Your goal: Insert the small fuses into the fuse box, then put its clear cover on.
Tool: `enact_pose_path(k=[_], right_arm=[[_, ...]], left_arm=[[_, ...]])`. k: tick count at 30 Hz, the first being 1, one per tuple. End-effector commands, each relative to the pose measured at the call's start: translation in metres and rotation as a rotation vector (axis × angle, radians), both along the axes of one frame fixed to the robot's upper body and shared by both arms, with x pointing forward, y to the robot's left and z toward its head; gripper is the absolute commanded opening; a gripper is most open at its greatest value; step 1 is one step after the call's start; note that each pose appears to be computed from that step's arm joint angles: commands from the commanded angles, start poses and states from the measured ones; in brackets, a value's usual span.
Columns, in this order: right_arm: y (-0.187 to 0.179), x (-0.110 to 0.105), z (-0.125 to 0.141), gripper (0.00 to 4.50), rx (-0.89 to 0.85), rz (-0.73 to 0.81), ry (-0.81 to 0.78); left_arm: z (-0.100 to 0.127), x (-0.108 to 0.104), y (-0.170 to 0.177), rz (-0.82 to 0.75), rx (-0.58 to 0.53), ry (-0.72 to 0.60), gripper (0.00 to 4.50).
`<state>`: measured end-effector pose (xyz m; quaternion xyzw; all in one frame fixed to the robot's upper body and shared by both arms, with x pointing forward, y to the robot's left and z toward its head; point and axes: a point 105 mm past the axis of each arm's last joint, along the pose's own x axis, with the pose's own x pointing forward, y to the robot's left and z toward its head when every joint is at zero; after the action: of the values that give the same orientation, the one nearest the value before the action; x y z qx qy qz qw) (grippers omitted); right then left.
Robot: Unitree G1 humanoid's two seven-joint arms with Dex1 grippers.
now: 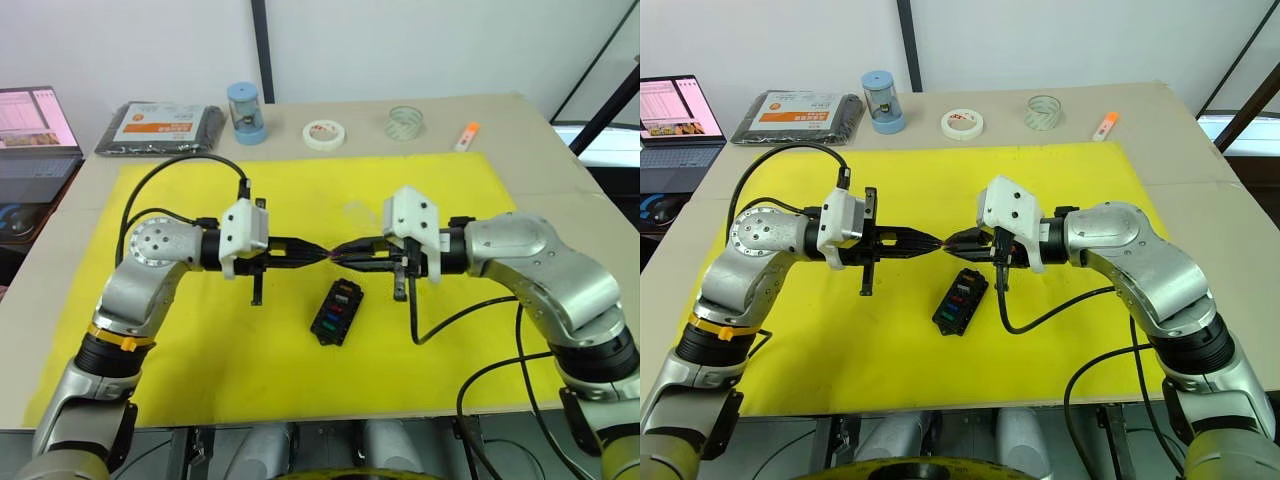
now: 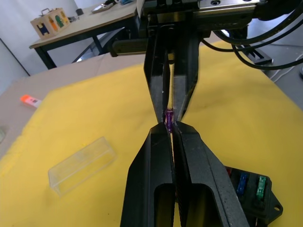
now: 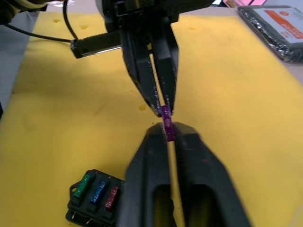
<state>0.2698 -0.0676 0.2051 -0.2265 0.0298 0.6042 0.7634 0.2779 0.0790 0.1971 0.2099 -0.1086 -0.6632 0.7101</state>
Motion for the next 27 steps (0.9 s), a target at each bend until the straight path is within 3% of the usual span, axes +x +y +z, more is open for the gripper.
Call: enact_pose_path(k=[1, 10, 13, 17, 23, 24, 27], right_arm=[[0.001, 0.000, 0.010, 0.04, 0.023, 0.005, -0.046], [0.000, 0.000, 0.011, 0.04, 0.013, 0.015, -0.054], [-0.003, 0.000, 0.010, 0.00, -0.012, 0.003, -0.057], [-0.023, 0.011, 0.000, 0.00, -0.142, -0.139, -0.061], [-0.027, 0.006, -0.003, 0.00, -0.219, -0.229, -0.022], [-0.027, 0.004, -0.004, 0.00, -0.233, -0.244, -0.013], [-0.017, -0.004, -0.008, 0.00, -0.233, -0.254, 0.030]], left_arm=[[0.012, -0.004, -0.001, -0.013, -0.013, -0.044, 0.00], [0.007, -0.004, 0.001, -0.014, 0.022, -0.049, 0.00], [0.002, -0.004, 0.004, -0.004, 0.039, -0.021, 0.68], [-0.010, -0.004, 0.009, 0.025, 0.039, 0.026, 2.11], [-0.032, -0.006, -0.004, 0.088, 0.008, 0.119, 4.28], [-0.036, -0.006, -0.008, 0.108, -0.005, 0.147, 4.48], [-0.044, -0.009, -0.016, 0.148, -0.022, 0.213, 4.48]])
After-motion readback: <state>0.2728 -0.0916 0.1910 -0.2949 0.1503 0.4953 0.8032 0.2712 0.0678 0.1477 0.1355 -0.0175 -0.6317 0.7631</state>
